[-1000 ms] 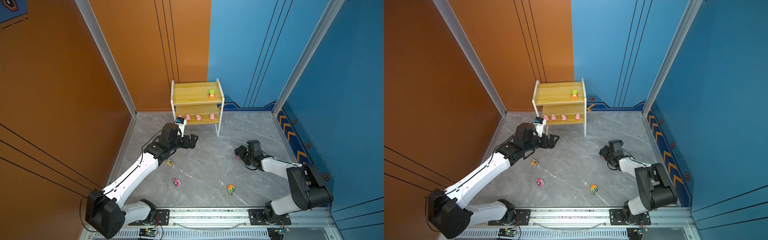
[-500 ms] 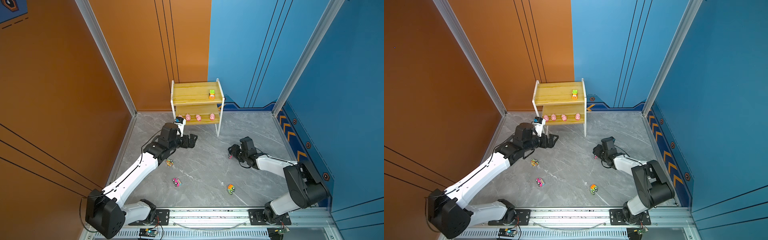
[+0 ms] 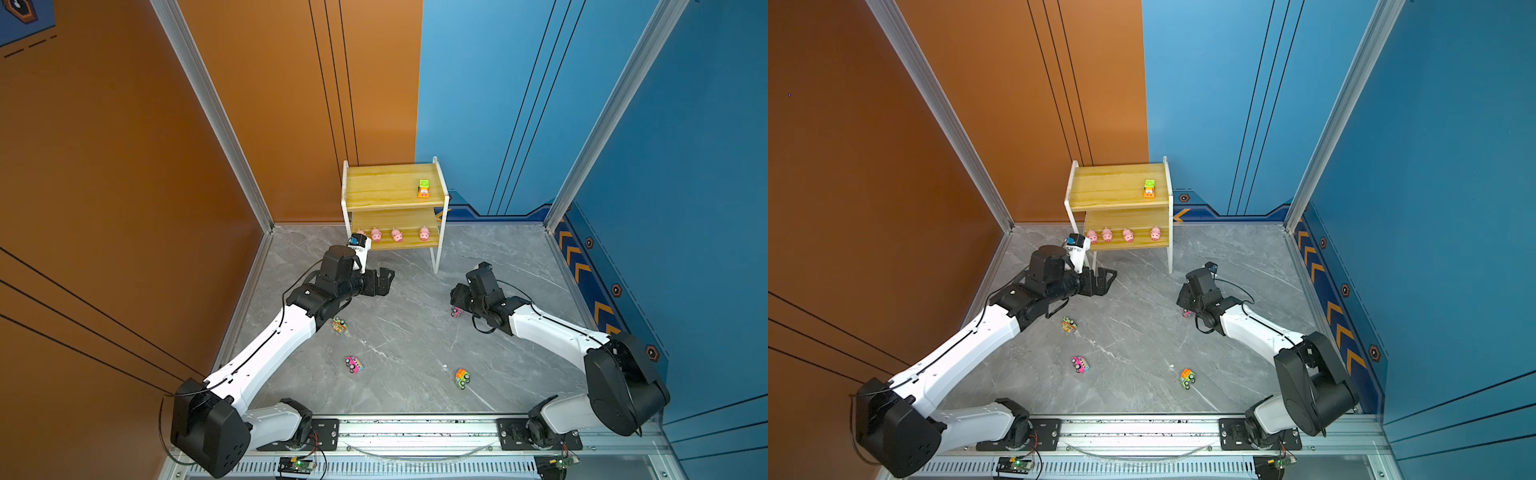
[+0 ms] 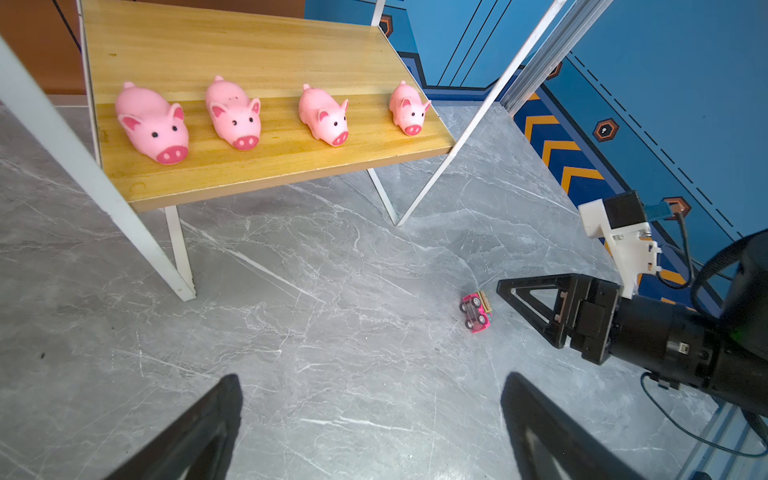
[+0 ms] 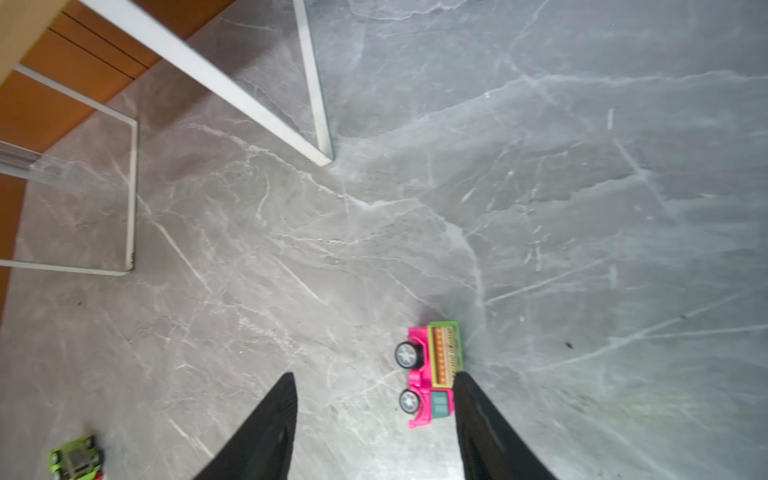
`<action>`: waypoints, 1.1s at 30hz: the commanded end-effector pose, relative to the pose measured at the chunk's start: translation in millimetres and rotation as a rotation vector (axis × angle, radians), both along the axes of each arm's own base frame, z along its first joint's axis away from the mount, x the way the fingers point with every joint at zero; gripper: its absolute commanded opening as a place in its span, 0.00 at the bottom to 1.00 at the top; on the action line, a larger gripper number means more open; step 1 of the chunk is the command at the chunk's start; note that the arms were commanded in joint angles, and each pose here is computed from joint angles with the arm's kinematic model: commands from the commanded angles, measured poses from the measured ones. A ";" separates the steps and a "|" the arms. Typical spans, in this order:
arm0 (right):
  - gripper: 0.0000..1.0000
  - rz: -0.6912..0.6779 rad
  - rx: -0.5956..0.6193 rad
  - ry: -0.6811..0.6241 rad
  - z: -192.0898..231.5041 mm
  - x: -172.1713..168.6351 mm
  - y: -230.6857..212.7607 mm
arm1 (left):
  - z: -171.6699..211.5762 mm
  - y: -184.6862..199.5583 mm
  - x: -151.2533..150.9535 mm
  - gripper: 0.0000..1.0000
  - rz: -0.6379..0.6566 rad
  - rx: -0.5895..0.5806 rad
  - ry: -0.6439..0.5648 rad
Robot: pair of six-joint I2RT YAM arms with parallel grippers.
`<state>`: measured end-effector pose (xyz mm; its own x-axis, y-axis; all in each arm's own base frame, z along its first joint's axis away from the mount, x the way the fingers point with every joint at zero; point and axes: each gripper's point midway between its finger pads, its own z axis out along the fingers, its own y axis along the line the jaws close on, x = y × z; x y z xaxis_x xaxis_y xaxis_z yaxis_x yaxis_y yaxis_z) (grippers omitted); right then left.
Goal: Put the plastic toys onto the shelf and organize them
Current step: 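Lower the right gripper and close it on the pink-green truck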
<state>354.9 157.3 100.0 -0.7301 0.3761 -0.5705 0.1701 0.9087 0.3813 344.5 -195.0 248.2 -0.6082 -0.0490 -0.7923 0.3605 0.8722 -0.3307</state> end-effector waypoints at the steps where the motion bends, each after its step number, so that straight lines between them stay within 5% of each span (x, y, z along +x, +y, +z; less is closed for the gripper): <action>1: 0.66 -0.017 -0.145 0.058 -13.8 -10.1 -25.1 | 10.1 -2.1 2.2 0.98 -0.009 -0.023 -0.003; 22: 0.66 0.103 -0.210 0.166 -69.8 8.5 5.9 | 11.0 -1.7 1.9 0.98 -0.013 -0.016 -0.010; 33: 0.43 0.128 -0.323 0.168 -66.9 10.1 13.5 | 9.9 -0.3 3.2 0.98 -0.008 -0.014 -0.008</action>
